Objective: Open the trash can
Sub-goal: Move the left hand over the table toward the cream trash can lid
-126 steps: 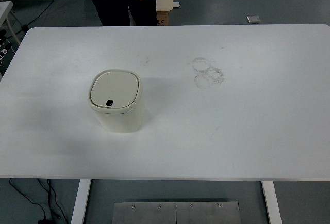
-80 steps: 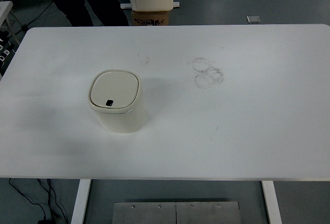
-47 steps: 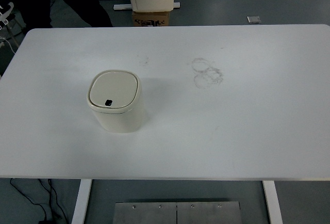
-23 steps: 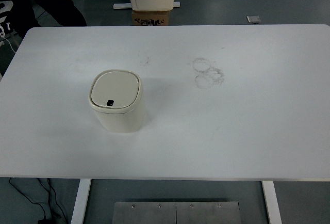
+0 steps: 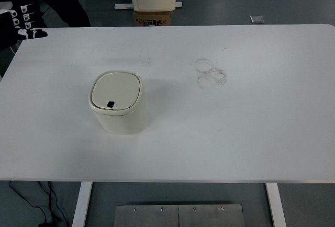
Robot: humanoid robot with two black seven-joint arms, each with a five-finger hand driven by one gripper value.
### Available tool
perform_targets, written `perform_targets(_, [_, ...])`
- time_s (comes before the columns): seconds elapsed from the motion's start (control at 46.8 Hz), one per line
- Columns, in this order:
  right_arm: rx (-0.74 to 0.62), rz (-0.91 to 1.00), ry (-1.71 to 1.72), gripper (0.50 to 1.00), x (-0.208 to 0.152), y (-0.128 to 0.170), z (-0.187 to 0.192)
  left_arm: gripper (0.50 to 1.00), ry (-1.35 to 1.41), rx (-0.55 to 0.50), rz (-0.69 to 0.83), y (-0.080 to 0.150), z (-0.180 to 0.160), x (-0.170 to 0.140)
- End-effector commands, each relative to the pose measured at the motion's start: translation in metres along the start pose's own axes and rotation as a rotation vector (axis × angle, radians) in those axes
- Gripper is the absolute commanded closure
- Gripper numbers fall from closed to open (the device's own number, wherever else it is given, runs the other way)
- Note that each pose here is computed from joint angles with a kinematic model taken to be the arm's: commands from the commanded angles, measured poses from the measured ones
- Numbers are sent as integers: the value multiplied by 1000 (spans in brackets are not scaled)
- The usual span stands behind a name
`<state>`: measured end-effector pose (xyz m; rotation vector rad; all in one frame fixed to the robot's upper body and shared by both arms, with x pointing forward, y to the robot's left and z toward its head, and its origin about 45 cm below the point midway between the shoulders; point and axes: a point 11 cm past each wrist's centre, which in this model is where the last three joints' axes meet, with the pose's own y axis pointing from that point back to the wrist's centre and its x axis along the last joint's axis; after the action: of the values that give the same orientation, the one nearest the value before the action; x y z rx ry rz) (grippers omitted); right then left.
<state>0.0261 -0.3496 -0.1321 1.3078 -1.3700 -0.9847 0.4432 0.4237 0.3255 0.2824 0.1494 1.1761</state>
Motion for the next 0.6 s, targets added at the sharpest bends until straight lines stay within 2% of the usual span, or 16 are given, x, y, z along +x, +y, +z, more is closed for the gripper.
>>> perform_targets(0.0, [0, 0, 0, 509, 0, 0, 0, 500, 5, 7, -31, -4, -4, -9])
perform_targets(0.363, [0, 0, 0, 509, 0, 0, 0, 500, -81, 39, -114, -5, -3, -27])
perform_targets(0.577, [0, 0, 0, 509, 0, 0, 0, 500, -182, 51, -199, -1, 12, -37])
